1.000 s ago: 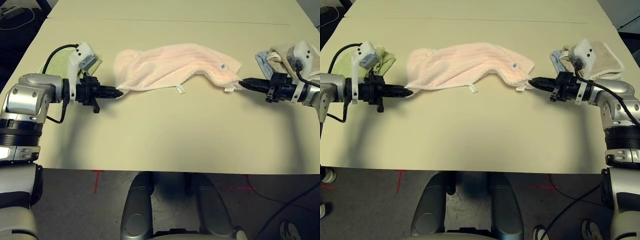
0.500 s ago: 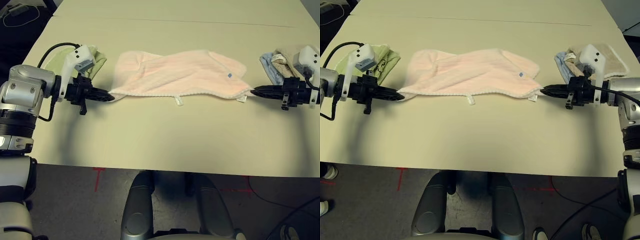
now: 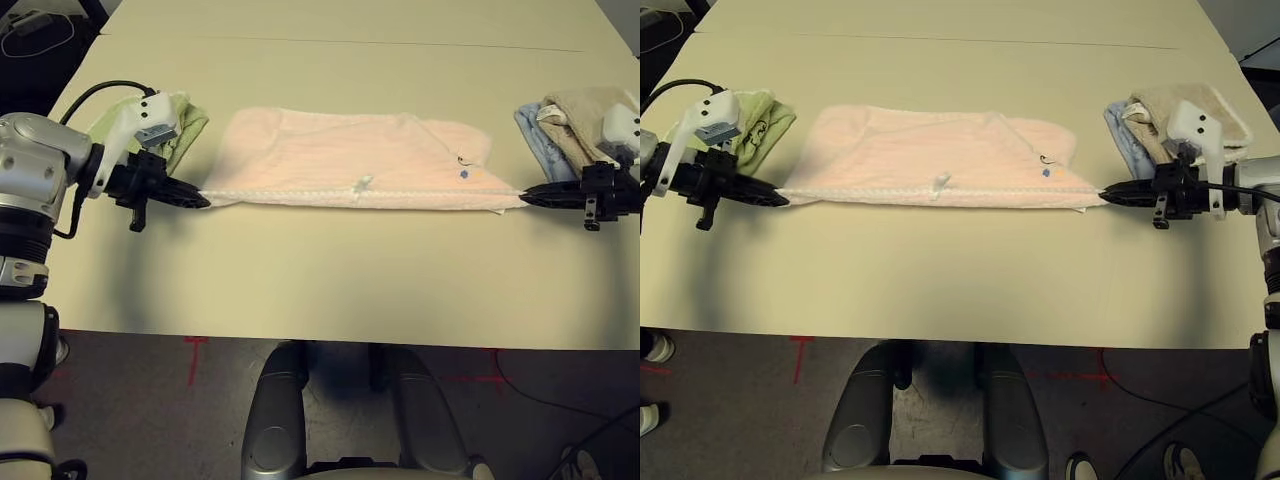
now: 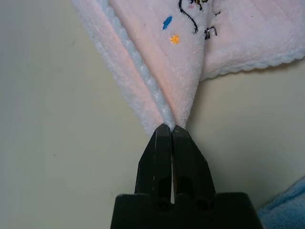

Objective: Fold the towel and set it aside.

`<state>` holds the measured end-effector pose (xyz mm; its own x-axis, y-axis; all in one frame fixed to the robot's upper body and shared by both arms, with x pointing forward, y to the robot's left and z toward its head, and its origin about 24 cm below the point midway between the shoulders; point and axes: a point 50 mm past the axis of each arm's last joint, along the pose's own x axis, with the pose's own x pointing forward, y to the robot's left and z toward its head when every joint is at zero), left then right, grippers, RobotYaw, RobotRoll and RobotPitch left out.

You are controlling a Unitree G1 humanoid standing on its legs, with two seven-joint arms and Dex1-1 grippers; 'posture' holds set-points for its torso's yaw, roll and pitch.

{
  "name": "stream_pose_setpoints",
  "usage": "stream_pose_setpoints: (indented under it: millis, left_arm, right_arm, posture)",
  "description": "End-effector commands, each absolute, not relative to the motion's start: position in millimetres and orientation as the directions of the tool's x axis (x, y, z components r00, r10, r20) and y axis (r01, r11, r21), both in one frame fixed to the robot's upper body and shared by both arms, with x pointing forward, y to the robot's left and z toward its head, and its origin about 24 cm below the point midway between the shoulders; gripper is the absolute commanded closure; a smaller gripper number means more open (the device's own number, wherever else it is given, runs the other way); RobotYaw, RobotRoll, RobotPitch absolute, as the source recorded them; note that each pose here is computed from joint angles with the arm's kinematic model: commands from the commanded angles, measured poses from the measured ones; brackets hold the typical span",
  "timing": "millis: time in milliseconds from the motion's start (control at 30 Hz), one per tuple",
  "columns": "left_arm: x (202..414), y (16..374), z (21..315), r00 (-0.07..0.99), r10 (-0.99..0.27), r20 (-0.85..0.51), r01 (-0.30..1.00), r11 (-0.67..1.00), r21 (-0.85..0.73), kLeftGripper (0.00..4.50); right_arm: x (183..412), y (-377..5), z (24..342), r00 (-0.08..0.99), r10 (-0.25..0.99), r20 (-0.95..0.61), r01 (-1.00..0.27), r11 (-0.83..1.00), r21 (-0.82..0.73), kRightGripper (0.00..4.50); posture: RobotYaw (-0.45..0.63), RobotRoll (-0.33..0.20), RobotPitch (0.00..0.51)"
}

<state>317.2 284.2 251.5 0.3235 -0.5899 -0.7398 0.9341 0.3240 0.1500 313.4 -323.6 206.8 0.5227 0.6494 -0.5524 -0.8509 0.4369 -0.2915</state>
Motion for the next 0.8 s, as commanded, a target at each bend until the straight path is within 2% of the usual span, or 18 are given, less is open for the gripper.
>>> stream_pose_setpoints:
  millis: [33,267,533,800]
  left_arm:
    - [309.6,292.6,262.4,0.33,-0.559,-0.761,0.927,0.344,0.15,4.48]
    - [306.5,290.9,264.9,0.301,-0.563,-0.769,0.936,0.329,0.126,4.48]
    - [303.9,295.5,258.7,0.278,-0.554,-0.784,0.937,0.337,0.095,4.48]
    - [300.4,299.1,253.7,0.251,-0.544,-0.801,0.942,0.329,0.071,4.48]
  right_arm:
    - [305.1,-343.2,207.8,0.535,0.575,-0.619,-0.836,0.468,-0.287,4.5]
    - [302.1,-345.7,206.0,0.498,0.568,-0.656,-0.857,0.438,-0.272,4.5]
    - [290.8,-344.6,208.0,0.411,0.594,-0.692,-0.895,0.406,-0.183,4.5]
    - [281.5,-345.0,209.0,0.358,0.562,-0.745,-0.909,0.394,-0.14,4.5]
  posture:
    - [0.05,0.0,0.305]
    - [0.05,0.0,0.304]
    - [0.04,0.0,0.302]
    - [0.04,0.0,0.306]
